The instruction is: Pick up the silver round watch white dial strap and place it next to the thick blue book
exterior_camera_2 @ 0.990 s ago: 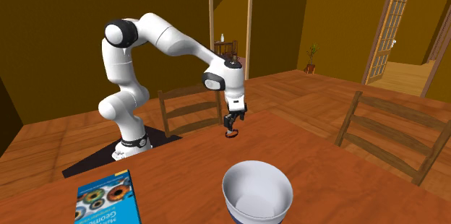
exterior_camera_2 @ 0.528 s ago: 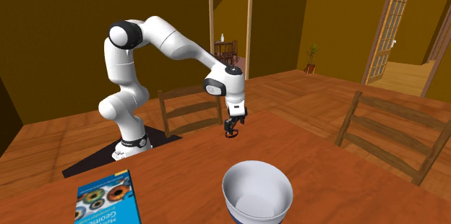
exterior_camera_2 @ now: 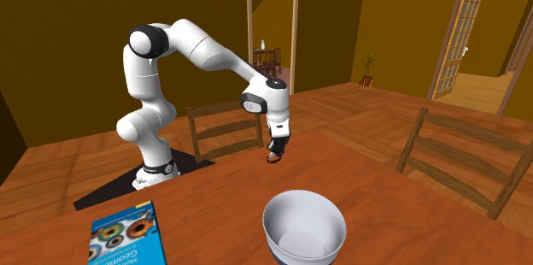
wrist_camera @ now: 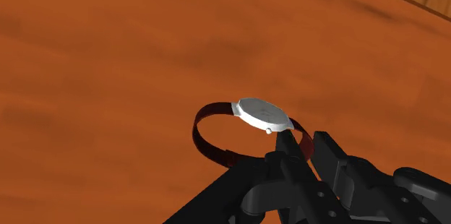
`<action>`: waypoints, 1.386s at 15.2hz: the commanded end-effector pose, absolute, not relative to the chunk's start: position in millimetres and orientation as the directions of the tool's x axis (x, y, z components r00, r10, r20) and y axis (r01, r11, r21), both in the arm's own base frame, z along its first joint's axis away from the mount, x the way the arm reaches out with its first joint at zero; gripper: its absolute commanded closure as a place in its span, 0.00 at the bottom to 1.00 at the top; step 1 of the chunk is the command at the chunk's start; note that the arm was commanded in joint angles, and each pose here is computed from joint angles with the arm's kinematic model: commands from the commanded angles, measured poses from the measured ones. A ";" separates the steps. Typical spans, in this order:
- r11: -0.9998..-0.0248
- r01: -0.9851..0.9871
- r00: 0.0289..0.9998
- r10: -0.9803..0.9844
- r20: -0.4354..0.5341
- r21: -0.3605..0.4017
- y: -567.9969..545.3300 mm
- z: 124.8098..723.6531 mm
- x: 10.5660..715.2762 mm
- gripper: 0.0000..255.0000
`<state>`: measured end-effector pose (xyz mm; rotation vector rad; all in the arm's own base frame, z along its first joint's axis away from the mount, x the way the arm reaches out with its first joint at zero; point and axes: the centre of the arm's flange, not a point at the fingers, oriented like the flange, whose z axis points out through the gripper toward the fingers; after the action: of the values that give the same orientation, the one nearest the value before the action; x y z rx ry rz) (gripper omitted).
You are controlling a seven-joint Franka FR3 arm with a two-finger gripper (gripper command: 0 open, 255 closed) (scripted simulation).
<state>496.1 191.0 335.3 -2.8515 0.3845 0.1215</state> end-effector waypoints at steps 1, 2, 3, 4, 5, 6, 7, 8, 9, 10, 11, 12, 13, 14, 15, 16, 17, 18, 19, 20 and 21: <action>-0.931 -0.271 0.961 -0.249 -0.117 -0.245 191.0 335.3 496.1 1.00; -0.931 -0.271 0.961 -0.249 -0.117 -0.245 191.0 335.3 496.1 1.00; -0.931 -0.271 0.961 -0.249 -0.117 -0.245 191.0 335.3 496.1 1.00; -0.931 -0.271 0.961 -0.249 -0.117 -0.245 191.0 335.4 496.1 1.00; -0.931 -0.271 0.961 -0.249 -0.117 -0.245 191.1 335.4 496.2 1.00; -0.931 -0.271 0.961 -0.249 -0.117 -0.245 191.3 335.4 496.4 1.00; -0.931 -0.271 0.961 -0.249 -0.117 -0.245 191.0 335.2 496.1 1.00; -0.931 -0.271 0.961 -0.249 -0.117 -0.245 191.0 340.5 496.1 1.00; -0.931 -0.271 0.961 -0.249 -0.117 -0.245 191.0 345.8 496.1 1.00; -0.931 -0.271 0.961 -0.249 -0.117 -0.245 191.0 351.1 496.1 1.00; -0.931 -0.271 0.961 -0.249 -0.117 -0.245 191.0 356.3 496.1 1.00; -0.931 -0.271 0.961 -0.249 -0.117 -0.245 191.0 361.6 496.1 1.00; -0.931 -0.271 0.961 -0.249 -0.117 -0.245 191.0 366.9 496.1 1.00; -0.931 -0.271 0.961 -0.249 -0.117 -0.245 191.0 372.2 496.1 1.00; -0.931 -0.271 0.961 -0.249 -0.117 -0.245 191.0 377.5 496.1 1.00; -0.931 -0.271 0.961 -0.249 -0.117 -0.245 191.0 382.7 496.1 1.00; -0.931 -0.271 0.961 -0.249 -0.117 -0.245 191.0 388.0 496.1 1.00; -0.931 -0.271 0.961 -0.249 -0.117 -0.245 191.0 393.3 496.1 1.00; -0.931 -0.271 0.961 -0.249 -0.117 -0.245 191.0 398.6 496.1 1.00; -0.931 -0.271 0.961 -0.249 -0.117 -0.245 191.0 403.9 496.1 1.00; -0.931 -0.271 0.961 -0.249 -0.117 -0.245 191.0 409.1 496.1 1.00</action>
<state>496.5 190.9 404.2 -2.8514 0.3843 0.1210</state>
